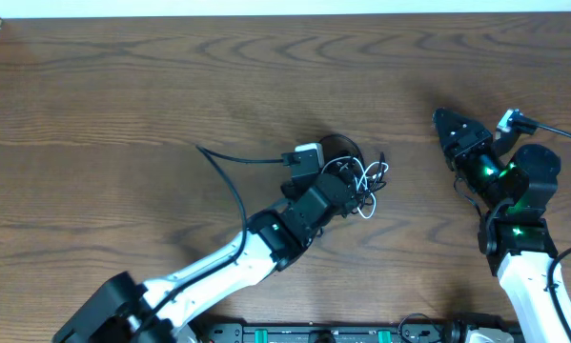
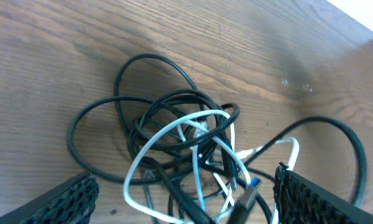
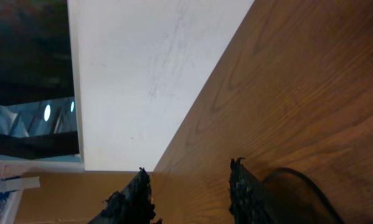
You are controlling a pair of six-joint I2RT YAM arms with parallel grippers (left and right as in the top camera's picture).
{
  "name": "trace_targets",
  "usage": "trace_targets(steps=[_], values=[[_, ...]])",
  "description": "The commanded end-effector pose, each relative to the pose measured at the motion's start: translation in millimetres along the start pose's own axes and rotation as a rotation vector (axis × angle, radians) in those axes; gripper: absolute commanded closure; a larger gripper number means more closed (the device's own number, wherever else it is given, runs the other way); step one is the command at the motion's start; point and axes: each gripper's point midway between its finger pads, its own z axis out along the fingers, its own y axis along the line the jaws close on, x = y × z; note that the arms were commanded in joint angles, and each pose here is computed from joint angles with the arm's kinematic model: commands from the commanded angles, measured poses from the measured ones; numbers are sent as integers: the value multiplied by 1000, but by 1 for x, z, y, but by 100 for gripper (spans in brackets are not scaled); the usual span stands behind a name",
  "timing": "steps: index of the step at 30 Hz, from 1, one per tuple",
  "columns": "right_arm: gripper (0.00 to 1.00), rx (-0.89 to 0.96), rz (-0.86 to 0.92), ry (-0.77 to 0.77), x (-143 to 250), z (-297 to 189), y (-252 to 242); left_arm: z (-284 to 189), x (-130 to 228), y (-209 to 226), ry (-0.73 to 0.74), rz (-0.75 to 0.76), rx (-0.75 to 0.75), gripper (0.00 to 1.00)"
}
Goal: Untangle cables
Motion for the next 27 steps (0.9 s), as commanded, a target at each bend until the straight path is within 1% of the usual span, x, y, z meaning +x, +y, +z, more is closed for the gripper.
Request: trace_targets(steps=[1,6,7,8,10,12,14,18,21,24,25,27], values=[[62,-20,-31,8,0,0,9,17,14,12,25,-49,-45,9],[61,-18,-30,9,1,0,9,41,41,36,74,-85,-128,8],[61,-18,-30,9,1,0,9,46,46,40,81,-95,-144,20],[61,-16,-29,10,1,0,8,50,50,44,86,-100,-153,37],[61,-14,-28,11,1,0,8,57,55,48,90,-108,-162,69],[61,-15,-27,17,2,0,8,60,57,48,87,-112,-158,91],[61,-22,-27,33,5,0,9,61,55,46,81,-116,-149,92],[60,-30,-23,49,8,0,10,60,49,40,59,-125,-129,92],[60,-32,-22,53,8,-1,11,57,38,32,37,-143,-98,92],[59,-42,-3,77,12,-1,13,49,14,20,-19,-168,-50,92],[59,-46,9,89,15,-1,13,45,1,17,-53,-163,-36,94],[57,-63,36,123,20,-2,17,35,-23,11,-115,-122,-11,92]])
